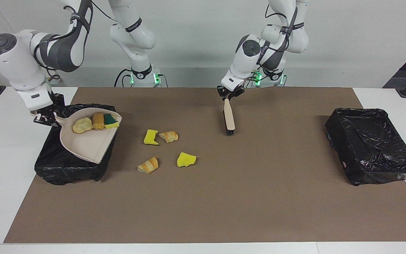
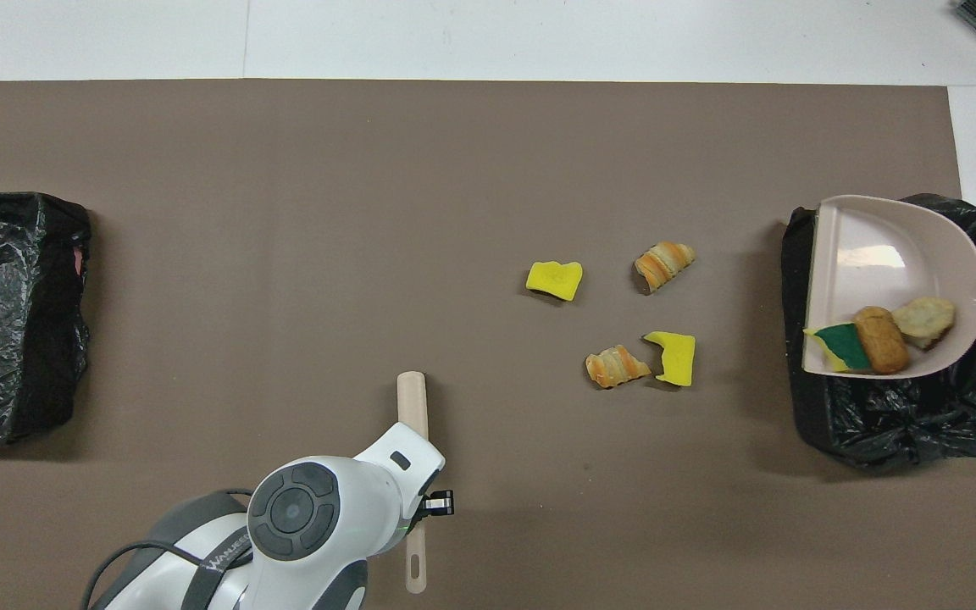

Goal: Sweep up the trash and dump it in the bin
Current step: 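Carry the dustpan to the far bin with the right gripper and tip it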

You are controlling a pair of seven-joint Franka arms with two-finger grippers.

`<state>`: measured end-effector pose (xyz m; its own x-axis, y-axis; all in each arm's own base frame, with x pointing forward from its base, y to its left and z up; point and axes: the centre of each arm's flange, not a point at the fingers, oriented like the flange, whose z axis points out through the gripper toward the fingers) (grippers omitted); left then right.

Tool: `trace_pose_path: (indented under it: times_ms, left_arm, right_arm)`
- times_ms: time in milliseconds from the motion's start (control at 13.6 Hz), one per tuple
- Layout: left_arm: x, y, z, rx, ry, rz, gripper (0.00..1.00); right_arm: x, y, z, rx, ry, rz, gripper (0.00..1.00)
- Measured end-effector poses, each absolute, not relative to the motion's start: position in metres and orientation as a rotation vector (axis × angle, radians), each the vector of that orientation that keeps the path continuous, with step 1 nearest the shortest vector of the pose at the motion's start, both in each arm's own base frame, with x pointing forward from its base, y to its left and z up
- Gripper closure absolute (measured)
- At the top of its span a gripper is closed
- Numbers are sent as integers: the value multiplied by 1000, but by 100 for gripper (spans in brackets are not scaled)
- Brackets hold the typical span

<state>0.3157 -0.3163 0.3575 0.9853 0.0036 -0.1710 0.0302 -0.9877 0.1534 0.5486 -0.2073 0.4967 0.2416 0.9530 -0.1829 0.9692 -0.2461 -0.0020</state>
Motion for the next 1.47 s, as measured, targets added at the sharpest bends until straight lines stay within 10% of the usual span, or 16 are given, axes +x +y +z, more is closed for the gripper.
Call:
trace_pose_path:
  times_ms: [1029,1249,1470]
  left_arm:
    - [315,-300,340,2987,14,-257,74]
    - [312,-297,334,2996,31,-275,62]
    - [315,-294,333,2997,51,-280,27]
  right_arm:
    - [561,-129,552,1737,1780,-754,68]
    - [563,-105,564,1659,1775,-750,68]
    - [564,-94,574,1691,1728,-693,68]
